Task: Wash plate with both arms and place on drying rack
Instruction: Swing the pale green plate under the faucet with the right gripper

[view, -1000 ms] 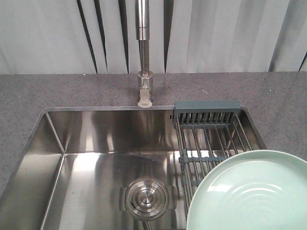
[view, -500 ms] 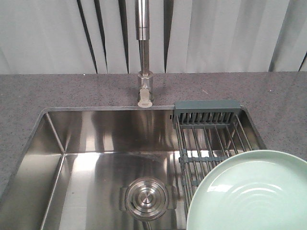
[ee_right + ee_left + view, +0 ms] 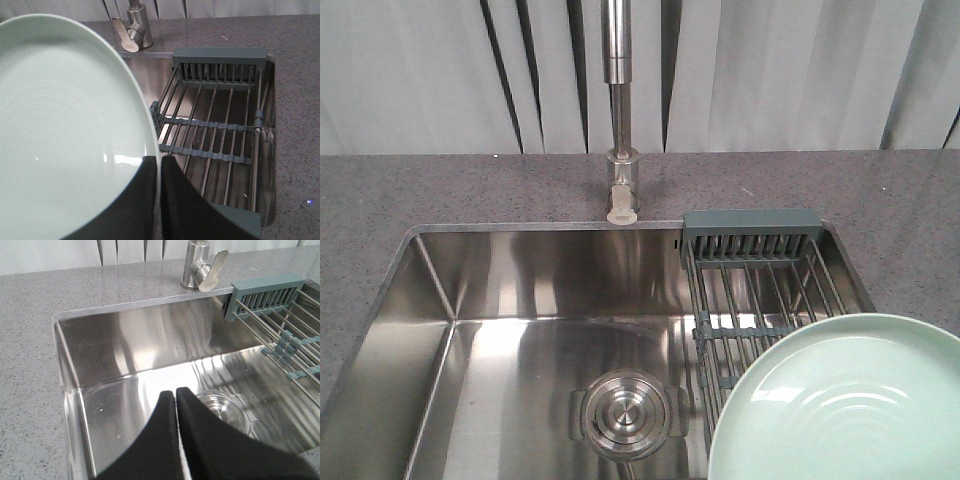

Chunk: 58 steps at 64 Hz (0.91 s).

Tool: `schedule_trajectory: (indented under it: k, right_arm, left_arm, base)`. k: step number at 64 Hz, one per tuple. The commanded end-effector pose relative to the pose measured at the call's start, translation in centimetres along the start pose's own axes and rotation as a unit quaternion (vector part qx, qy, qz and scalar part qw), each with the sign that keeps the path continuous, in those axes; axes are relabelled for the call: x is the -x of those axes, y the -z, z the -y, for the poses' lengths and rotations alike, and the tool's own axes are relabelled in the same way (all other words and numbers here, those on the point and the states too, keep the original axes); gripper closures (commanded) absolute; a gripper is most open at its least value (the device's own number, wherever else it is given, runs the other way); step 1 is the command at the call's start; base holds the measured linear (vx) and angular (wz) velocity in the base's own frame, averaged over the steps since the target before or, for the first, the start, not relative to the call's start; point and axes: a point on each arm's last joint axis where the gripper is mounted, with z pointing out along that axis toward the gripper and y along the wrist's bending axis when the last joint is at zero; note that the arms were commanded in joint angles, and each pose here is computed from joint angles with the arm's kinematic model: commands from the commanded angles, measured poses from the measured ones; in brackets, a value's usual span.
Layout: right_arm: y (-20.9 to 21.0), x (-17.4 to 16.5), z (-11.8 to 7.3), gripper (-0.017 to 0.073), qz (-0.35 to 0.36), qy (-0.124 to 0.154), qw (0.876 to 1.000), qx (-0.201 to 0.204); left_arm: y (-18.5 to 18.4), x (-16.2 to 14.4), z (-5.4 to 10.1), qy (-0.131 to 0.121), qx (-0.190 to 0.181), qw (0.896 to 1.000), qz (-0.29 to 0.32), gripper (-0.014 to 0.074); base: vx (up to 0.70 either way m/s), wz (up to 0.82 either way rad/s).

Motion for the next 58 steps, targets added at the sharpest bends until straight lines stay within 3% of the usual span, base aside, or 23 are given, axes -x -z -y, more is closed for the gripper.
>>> schedule_trajectory:
  k: [1, 8, 17, 27, 34, 46, 52, 58]
  right_arm:
    - [0.3, 1.3, -0.3, 0.0561, 0.042, -0.007, 0.999, 0.008]
    - [0.4, 2.0, -0.2, 0.0561, 0.083, 0.020, 0.996, 0.000]
    - [0.0, 3.0, -0.1, 0.0561, 0.112, 0.015, 0.994, -0.001]
    - [-3.2, 3.9, 0.3, 0.0561, 0.034, 0.029, 0.999, -0.011]
    - [-6.0, 5.6, 0.6, 0.0561, -0.016, 0.068, 0.997, -0.016]
    - [-11.1, 9.2, 1.0, 0.0561, -0.073, 0.108, 0.991, -0.017]
    - [-14.3, 10.7, 1.2, 0.0561, -0.104, 0.122, 0.987, -0.006]
    - [-17.3, 11.6, 0.8, 0.0561, -0.123, 0.118, 0.985, 0.027]
  left_arm:
    - [0.2, 1.2, 0.1, 0.014, -0.001, 0.999, 0.039, 0.0601]
    - [0.2, 1.2, 0.1, 0.014, -0.001, 0.999, 0.039, 0.0601]
    - [0.2, 1.2, 0.1, 0.010, 0.001, 0.999, 0.038, 0.0601]
    - [0.2, 1.1, 0.1, 0.010, 0.001, 0.999, 0.037, 0.0601]
    - [0.1, 0.9, 0.0, 0.012, 0.002, 0.999, 0.033, 0.0601]
    - [-0.1, 0.6, -0.1, 0.014, 0.002, 1.000, 0.028, 0.0601]
    - [-0.1, 0.6, -0.1, 0.014, 0.002, 1.000, 0.028, 0.0601]
    - [-0.1, 0.6, -0.1, 0.014, 0.002, 0.999, 0.029, 0.0601]
  base:
    - [0.00, 0.00]
    - [0.00, 0.00]
    - [0.00, 0.00]
    - [0.00, 0.00]
    - [0.00, 0.00]
    - [0.00, 0.00]
    - [0.00, 0.00]
    - [0.00, 0.00]
